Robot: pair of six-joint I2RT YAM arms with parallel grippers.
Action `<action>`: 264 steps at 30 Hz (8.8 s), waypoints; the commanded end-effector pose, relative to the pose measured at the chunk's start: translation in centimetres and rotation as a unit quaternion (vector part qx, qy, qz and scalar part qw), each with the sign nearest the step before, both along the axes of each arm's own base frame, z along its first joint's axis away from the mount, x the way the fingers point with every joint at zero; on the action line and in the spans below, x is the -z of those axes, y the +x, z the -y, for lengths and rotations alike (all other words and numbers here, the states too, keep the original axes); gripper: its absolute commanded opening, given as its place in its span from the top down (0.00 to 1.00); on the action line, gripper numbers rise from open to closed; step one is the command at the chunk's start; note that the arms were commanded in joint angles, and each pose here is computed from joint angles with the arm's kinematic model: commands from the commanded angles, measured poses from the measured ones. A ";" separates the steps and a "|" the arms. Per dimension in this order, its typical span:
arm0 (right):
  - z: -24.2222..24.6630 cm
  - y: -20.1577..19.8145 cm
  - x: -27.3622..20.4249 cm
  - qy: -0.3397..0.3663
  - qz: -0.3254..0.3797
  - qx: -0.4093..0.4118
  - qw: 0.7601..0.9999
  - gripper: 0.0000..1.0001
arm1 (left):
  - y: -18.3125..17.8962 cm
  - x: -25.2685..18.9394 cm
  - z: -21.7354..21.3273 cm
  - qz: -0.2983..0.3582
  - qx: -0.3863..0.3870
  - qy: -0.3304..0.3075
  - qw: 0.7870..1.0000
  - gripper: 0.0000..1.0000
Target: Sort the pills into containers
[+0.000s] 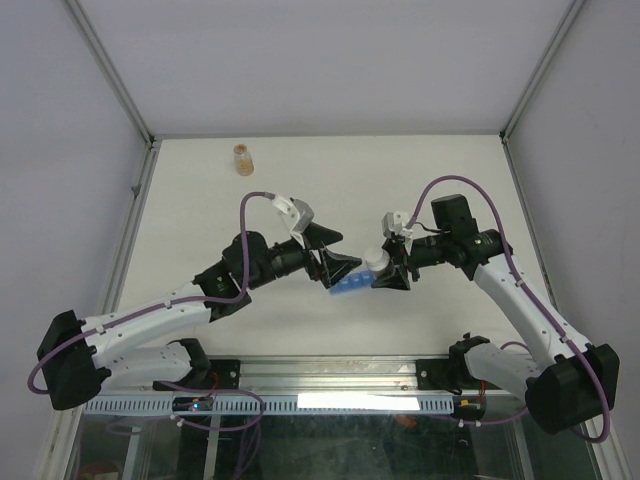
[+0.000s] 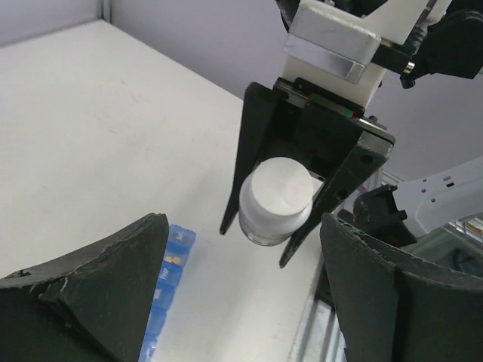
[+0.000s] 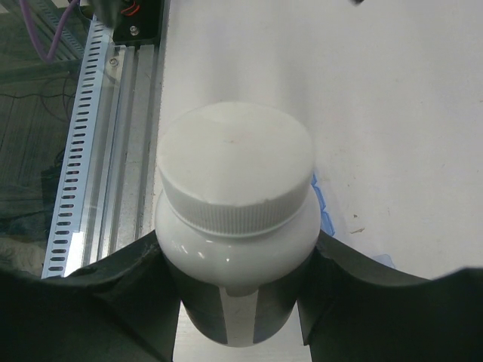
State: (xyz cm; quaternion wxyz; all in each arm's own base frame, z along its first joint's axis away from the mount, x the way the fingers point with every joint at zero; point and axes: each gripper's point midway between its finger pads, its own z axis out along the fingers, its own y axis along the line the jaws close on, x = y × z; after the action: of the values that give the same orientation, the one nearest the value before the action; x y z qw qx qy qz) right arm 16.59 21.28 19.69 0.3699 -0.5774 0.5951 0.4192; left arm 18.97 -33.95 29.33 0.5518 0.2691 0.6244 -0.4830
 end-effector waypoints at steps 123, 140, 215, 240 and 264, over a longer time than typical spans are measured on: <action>4.9 15.4 4.8 -0.024 -0.188 0.356 0.915 0.14 | 3.9 18.0 0.8 0.168 0.152 0.256 0.940 0.14; 6.3 16.1 7.2 -0.027 -0.237 0.385 0.892 0.26 | 5.2 23.6 3.5 0.139 0.118 0.331 0.926 0.28; 3.5 7.6 12.7 -0.211 -0.208 0.229 0.927 1.00 | 3.6 26.7 3.9 0.098 0.194 0.366 0.905 0.77; 3.4 7.1 9.8 -0.148 -0.218 0.214 0.940 1.00 | 4.2 25.7 4.5 0.084 0.179 0.358 0.913 0.58; 5.6 8.0 3.3 -0.058 -0.132 0.244 0.959 0.87 | 1.1 6.2 4.6 0.062 0.117 0.072 0.989 0.01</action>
State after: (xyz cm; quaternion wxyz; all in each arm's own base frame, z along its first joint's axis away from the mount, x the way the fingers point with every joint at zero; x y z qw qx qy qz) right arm 24.40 15.42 13.60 0.2970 -0.3531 0.8160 0.3482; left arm 21.66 -39.29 17.82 0.4796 0.4634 0.6175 -0.4170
